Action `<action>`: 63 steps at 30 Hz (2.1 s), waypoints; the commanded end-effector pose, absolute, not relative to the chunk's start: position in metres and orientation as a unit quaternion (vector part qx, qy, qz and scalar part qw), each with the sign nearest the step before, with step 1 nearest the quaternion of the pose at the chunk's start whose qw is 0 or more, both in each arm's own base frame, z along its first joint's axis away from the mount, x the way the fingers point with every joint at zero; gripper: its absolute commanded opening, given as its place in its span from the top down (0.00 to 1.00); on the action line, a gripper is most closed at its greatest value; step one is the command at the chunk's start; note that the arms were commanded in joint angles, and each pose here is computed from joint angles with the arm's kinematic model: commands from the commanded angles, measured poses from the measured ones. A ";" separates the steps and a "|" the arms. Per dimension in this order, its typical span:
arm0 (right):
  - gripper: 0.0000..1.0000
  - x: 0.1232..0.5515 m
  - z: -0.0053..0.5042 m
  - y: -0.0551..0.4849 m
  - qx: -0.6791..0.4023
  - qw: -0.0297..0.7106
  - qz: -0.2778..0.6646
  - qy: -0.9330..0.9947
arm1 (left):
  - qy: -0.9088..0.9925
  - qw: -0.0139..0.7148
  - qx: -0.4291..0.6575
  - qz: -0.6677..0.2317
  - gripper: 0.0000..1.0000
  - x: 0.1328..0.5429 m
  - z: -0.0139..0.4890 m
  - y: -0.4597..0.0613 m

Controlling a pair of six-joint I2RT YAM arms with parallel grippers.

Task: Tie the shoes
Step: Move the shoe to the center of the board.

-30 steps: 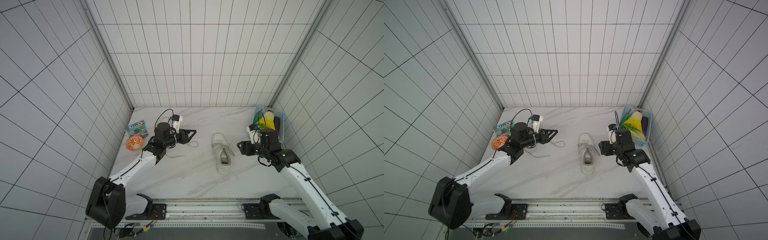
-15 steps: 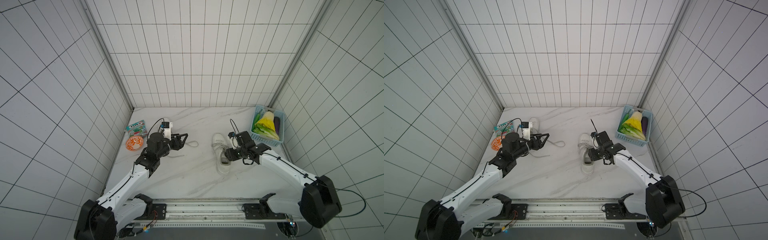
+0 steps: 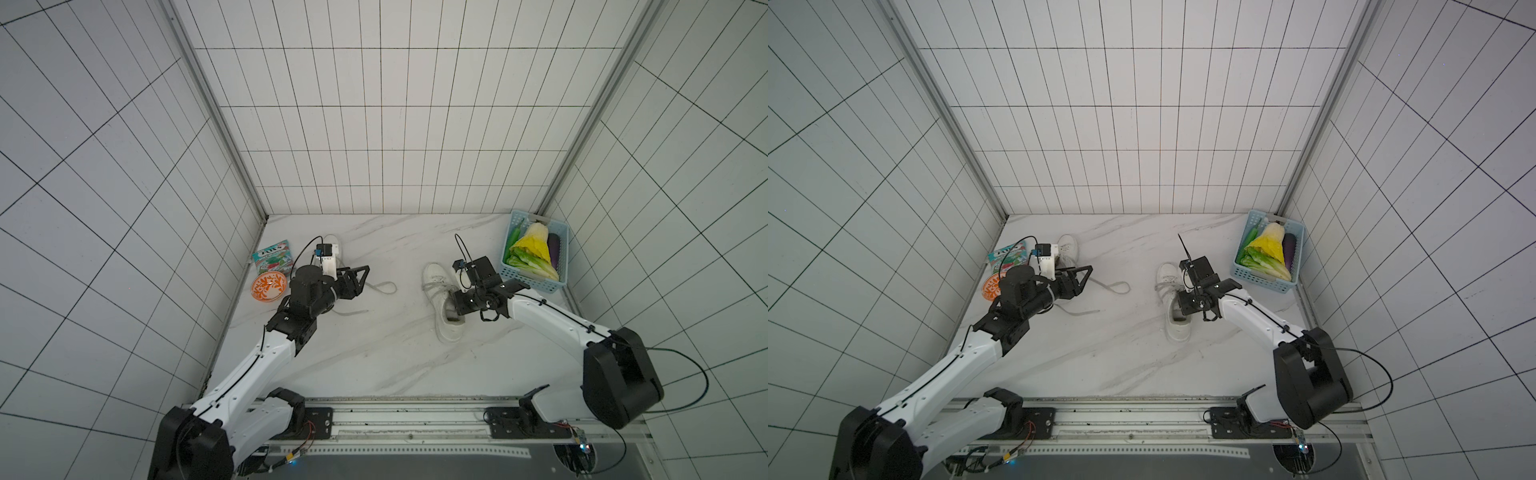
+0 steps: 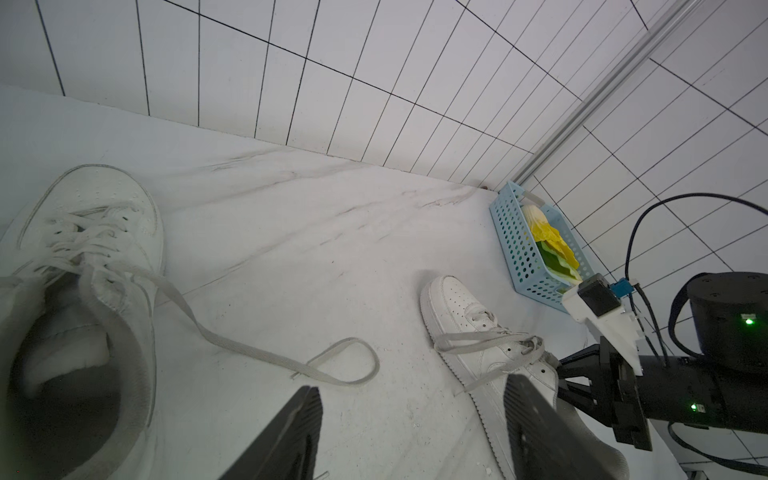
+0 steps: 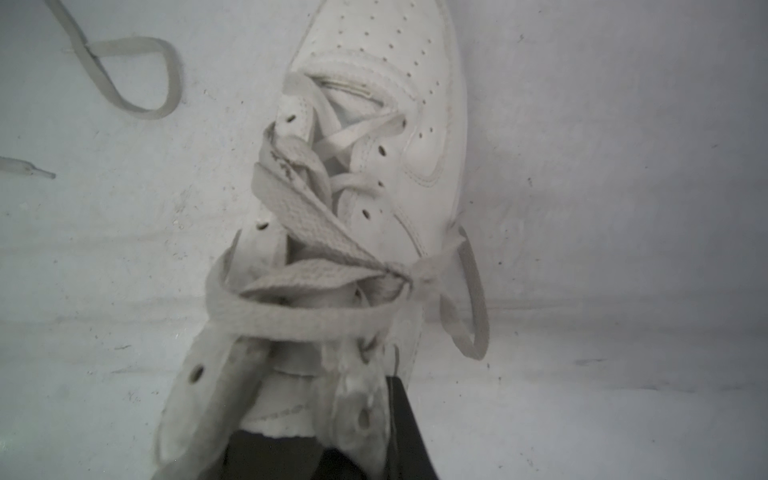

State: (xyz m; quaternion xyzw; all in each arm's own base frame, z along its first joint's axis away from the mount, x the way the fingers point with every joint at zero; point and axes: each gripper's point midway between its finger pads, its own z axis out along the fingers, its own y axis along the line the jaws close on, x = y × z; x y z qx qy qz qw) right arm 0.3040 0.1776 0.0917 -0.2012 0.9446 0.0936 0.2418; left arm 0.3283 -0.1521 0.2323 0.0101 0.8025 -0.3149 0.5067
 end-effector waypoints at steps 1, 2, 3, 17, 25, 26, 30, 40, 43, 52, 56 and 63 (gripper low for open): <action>1.00 0.349 0.113 0.164 -0.189 0.288 0.059 0.937 | 0.808 0.513 -0.014 -0.289 0.28 0.330 0.228 -0.135; 1.00 0.357 0.113 0.161 -0.189 0.289 0.050 0.937 | 0.808 0.514 -0.018 -0.287 0.28 0.330 0.228 -0.131; 1.00 0.368 0.112 0.157 -0.189 0.291 0.038 0.937 | 0.808 0.514 -0.024 -0.285 0.27 0.331 0.227 -0.128; 0.88 0.458 0.091 0.147 -0.178 0.288 0.009 0.941 | 0.828 0.464 -0.172 -0.264 0.14 0.353 0.187 -0.065; 0.39 0.433 0.166 0.151 -0.163 0.355 0.063 0.918 | 0.881 0.381 -0.179 -0.215 0.23 0.372 0.152 -0.031; 0.33 0.427 0.178 0.150 -0.157 0.366 0.071 0.914 | 0.889 0.364 -0.178 -0.212 0.24 0.375 0.146 -0.032; 0.26 0.397 0.213 0.154 -0.146 0.397 0.117 0.898 | 0.909 0.318 -0.174 -0.204 0.33 0.389 0.120 -0.033; 0.28 0.348 0.160 0.262 -0.318 0.326 0.125 0.881 | 0.933 0.273 -0.189 -0.137 0.46 0.393 0.076 -0.019; 0.27 0.350 0.129 0.300 -0.361 0.293 0.123 0.877 | 0.936 0.264 -0.188 -0.137 0.54 0.392 0.069 -0.020; 0.29 0.363 0.059 0.361 -0.406 0.228 0.123 0.876 | 0.937 0.256 -0.188 -0.143 0.76 0.393 0.061 -0.022; 0.35 0.368 0.044 0.377 -0.410 0.218 0.132 0.876 | 0.937 0.255 -0.193 -0.141 0.77 0.392 0.059 -0.021; 0.51 0.366 0.021 0.393 -0.424 0.193 0.132 0.875 | 0.932 0.256 -0.215 -0.138 0.80 0.393 0.059 -0.019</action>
